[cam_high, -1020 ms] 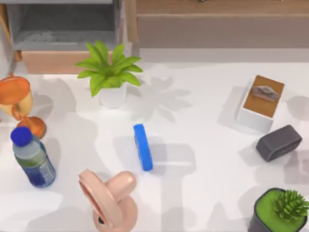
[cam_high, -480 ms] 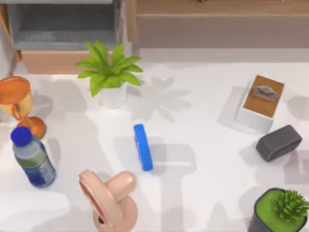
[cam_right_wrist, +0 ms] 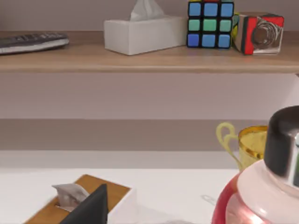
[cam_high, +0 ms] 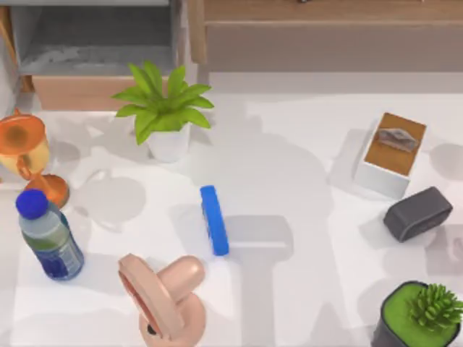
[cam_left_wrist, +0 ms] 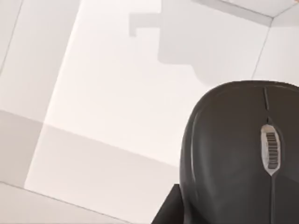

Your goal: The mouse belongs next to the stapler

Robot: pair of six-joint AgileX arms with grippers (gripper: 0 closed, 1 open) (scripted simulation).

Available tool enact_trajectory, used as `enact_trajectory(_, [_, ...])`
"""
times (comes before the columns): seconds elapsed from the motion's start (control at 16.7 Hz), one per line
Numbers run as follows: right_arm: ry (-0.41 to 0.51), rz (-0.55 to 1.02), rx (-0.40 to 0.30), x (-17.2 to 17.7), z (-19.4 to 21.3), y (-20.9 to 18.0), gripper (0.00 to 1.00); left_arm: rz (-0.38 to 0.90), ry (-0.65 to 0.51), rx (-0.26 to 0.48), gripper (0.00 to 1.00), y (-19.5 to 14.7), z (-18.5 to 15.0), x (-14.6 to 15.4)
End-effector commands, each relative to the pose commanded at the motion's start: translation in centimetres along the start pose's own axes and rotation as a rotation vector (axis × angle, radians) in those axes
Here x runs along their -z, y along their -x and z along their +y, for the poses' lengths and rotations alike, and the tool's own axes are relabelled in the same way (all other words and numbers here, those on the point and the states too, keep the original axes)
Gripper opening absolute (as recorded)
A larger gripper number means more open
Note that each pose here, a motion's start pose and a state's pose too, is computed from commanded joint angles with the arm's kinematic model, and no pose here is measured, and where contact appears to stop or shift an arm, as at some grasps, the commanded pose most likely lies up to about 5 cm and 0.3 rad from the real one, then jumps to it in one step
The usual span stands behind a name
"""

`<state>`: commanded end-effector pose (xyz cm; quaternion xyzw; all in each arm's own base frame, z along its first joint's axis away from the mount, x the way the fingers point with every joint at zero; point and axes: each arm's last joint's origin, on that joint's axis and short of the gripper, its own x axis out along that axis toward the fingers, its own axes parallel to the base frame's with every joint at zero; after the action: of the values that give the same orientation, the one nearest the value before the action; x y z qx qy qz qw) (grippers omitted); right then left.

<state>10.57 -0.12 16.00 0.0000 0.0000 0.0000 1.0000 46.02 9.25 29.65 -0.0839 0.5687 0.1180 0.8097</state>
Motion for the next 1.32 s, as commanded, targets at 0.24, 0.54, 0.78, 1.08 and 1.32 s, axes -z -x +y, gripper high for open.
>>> enact_trajectory(0.24, [0.000,0.000,0.000,0.0,0.0,0.0,1.00,-0.083,-0.012,0.067,0.00,4.7,-7.9,2.2])
enact_trajectory(0.54, [0.000,0.000,0.000,0.0,0.0,0.0,1.00,-0.067,-0.071,0.176,0.00,6.0,-19.6,7.6])
enact_trajectory(0.78, [0.000,0.000,0.000,0.0,0.0,0.0,1.00,0.023,-0.139,0.214,0.00,4.3,-28.3,14.3])
enact_trajectory(1.08, [0.000,0.000,0.000,0.0,0.0,0.0,1.00,0.160,-0.224,0.155,0.00,0.0,-35.5,23.9])
enact_trajectory(1.32, [0.000,0.000,0.000,0.0,0.0,0.0,1.00,0.230,-0.269,0.081,0.00,-3.0,-37.7,29.3])
